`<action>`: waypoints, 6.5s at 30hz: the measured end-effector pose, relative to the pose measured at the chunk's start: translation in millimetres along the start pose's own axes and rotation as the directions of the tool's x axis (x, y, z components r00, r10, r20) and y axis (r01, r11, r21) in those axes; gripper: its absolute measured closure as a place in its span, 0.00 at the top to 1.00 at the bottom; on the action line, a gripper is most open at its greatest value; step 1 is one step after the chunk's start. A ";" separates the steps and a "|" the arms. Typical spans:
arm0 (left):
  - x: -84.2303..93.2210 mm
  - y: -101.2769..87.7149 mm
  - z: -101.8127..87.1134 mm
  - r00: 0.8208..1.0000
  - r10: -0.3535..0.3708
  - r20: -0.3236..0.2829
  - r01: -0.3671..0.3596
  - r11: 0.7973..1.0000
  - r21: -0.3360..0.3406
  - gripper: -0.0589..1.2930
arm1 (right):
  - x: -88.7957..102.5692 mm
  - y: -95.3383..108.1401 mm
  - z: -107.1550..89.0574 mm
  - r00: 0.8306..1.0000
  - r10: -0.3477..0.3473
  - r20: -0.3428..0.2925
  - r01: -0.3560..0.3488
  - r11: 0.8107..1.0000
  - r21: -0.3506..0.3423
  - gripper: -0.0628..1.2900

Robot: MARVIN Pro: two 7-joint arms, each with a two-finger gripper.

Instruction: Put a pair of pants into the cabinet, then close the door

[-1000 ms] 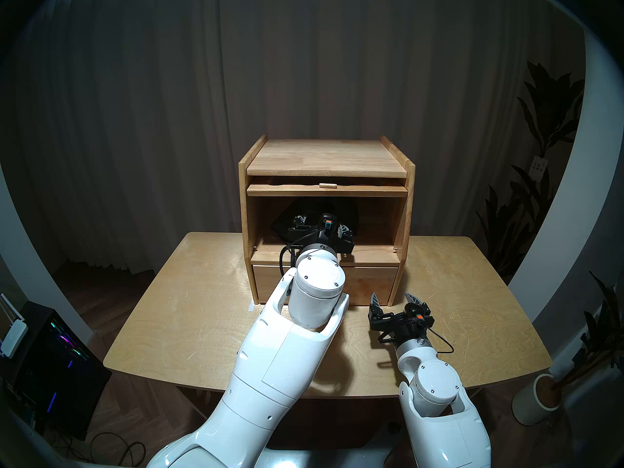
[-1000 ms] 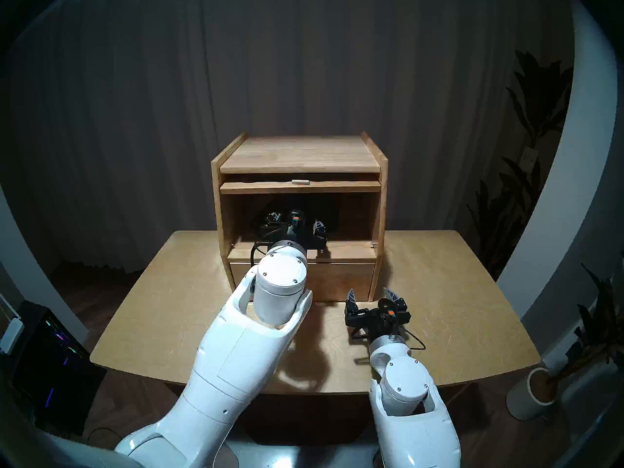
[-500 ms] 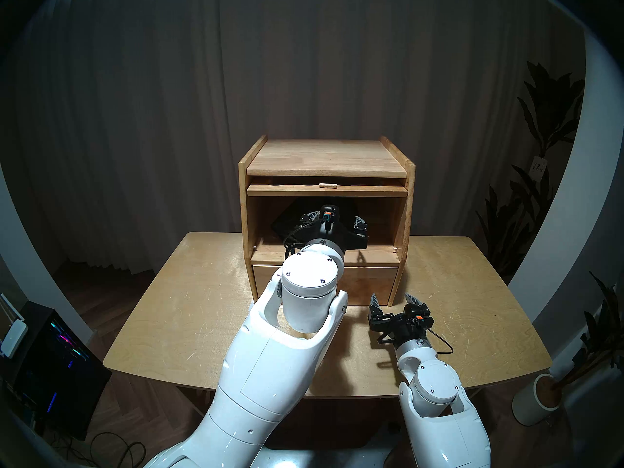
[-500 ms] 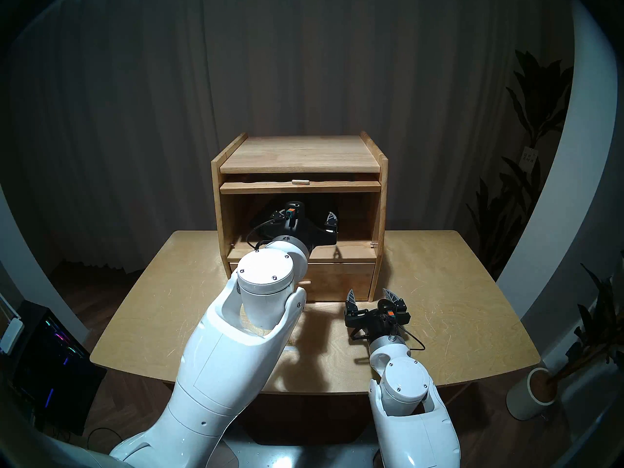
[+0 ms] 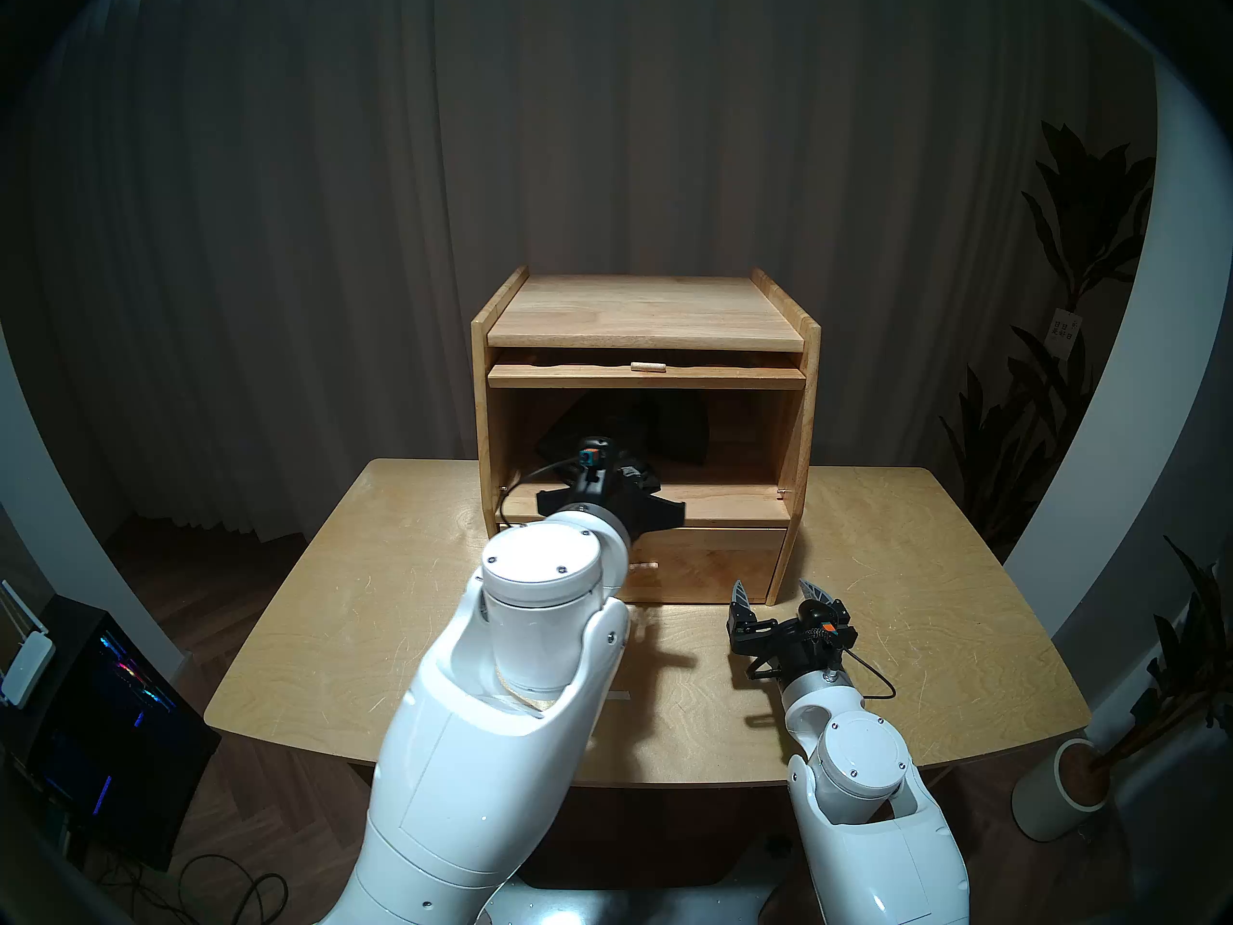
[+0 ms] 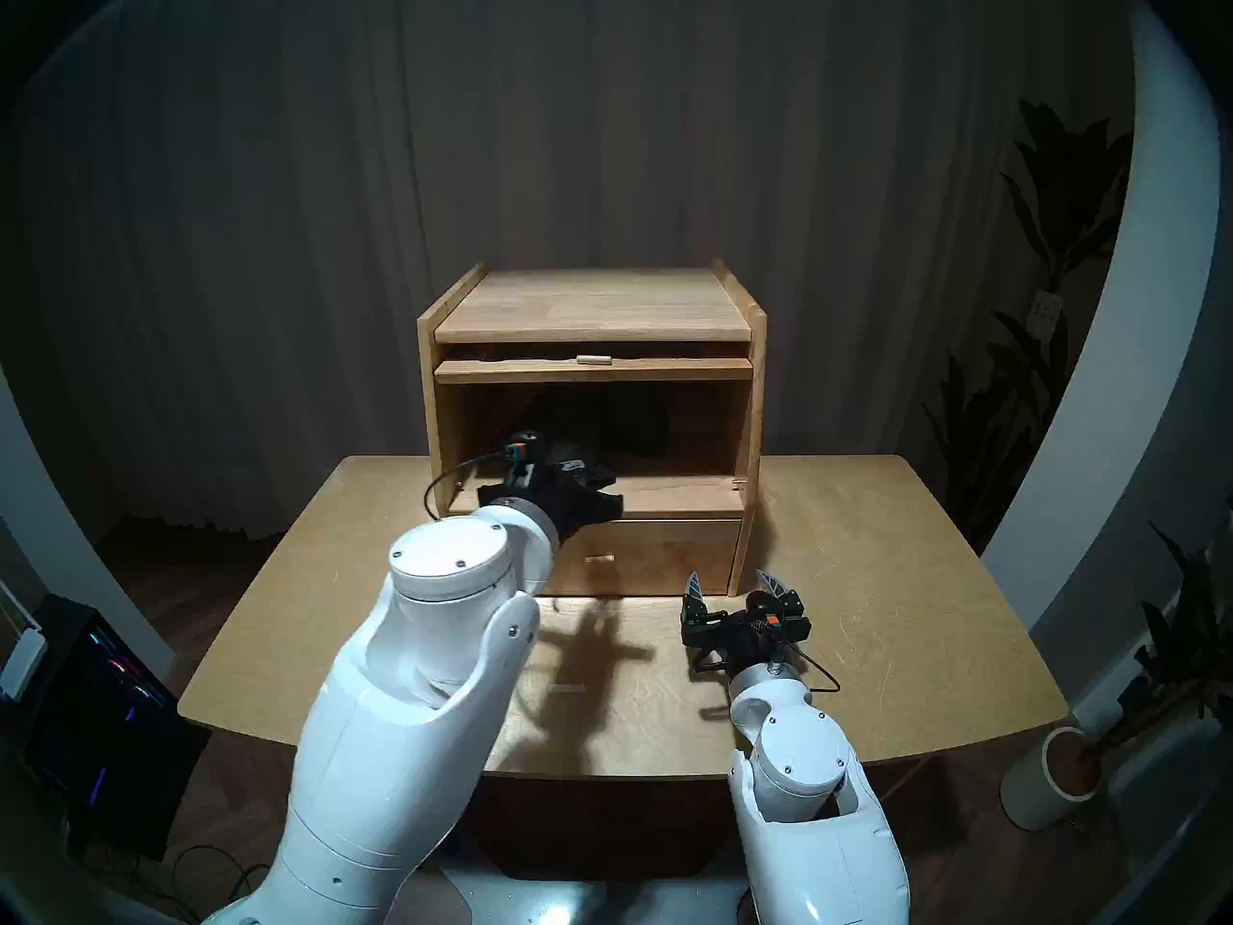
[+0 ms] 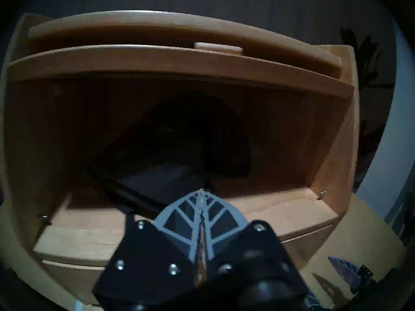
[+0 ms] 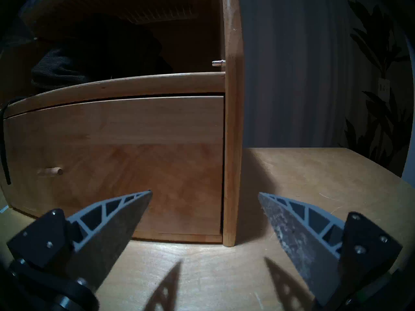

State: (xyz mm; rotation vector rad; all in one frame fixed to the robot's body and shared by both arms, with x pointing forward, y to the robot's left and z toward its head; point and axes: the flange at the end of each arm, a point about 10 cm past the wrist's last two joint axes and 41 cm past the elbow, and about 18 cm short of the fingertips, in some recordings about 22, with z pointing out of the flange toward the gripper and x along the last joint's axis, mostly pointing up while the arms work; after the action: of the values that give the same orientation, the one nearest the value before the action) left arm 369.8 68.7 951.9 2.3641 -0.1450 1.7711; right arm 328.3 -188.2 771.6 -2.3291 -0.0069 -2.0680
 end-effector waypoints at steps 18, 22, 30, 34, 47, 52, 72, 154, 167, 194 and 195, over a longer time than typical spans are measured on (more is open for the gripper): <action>-2.9 -26.9 3.8 0.982 -0.080 0.171 0.075 0.996 0.041 0.02 | 3.9 -0.1 -2.0 1.000 0.000 -0.008 0.000 1.000 -0.001 0.97; 7.9 -26.7 9.7 0.986 -0.077 0.148 0.070 0.996 0.050 0.02 | 3.7 -0.1 -2.1 1.000 0.000 -0.008 0.000 1.000 -0.001 0.97; 17.7 -28.1 31.1 0.986 -0.077 0.146 0.070 0.996 0.056 0.02 | 3.4 -0.1 -2.4 1.000 0.000 -0.007 0.000 1.000 -0.001 0.97; 16.2 -25.0 45.7 0.983 -0.075 0.169 0.069 0.997 0.043 0.02 | 3.7 -0.2 -2.6 1.000 0.000 -0.008 0.000 1.000 -0.001 0.97; 17.8 -26.5 78.7 0.978 -0.017 0.208 0.007 0.999 0.053 0.02 | 4.0 -0.2 -3.0 1.000 0.000 -0.008 0.000 1.000 -0.001 0.97; 16.2 -33.8 91.5 0.973 0.006 0.229 -0.024 0.997 0.078 0.02 | 4.0 -0.2 -3.2 1.000 0.000 -0.008 0.000 1.000 -0.001 0.97; 36.9 -16.2 116.6 0.991 0.088 0.100 -0.102 0.985 0.141 0.02 | 4.1 -0.2 -3.1 1.000 0.000 -0.008 0.000 1.000 -0.001 0.97; -9.0 -95.8 6.4 0.992 -0.016 0.126 -0.009 0.981 0.194 0.02 | 4.8 -0.3 -2.9 1.000 0.000 -0.010 0.000 1.000 -0.001 0.97; -20.6 -99.0 27.3 0.985 -0.036 0.171 0.006 0.984 0.177 0.02 | 4.9 -0.4 -3.0 1.000 0.000 -0.010 0.000 1.000 -0.001 0.97; -10.1 -55.8 51.3 0.972 -0.021 0.232 0.005 0.998 0.070 0.02 | 4.8 -0.4 -3.1 1.000 0.000 -0.010 0.000 1.000 -0.002 0.97; -10.9 -56.2 52.8 0.972 -0.023 0.233 0.005 0.997 0.075 0.02 | 4.8 -0.4 -3.1 1.000 0.000 -0.010 0.000 1.000 -0.002 0.97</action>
State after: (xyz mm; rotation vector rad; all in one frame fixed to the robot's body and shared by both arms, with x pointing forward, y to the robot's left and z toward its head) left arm 426.9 112.6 922.1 2.6139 -0.0958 1.5115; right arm 325.8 -187.9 776.8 -2.3194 -0.0047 -2.0804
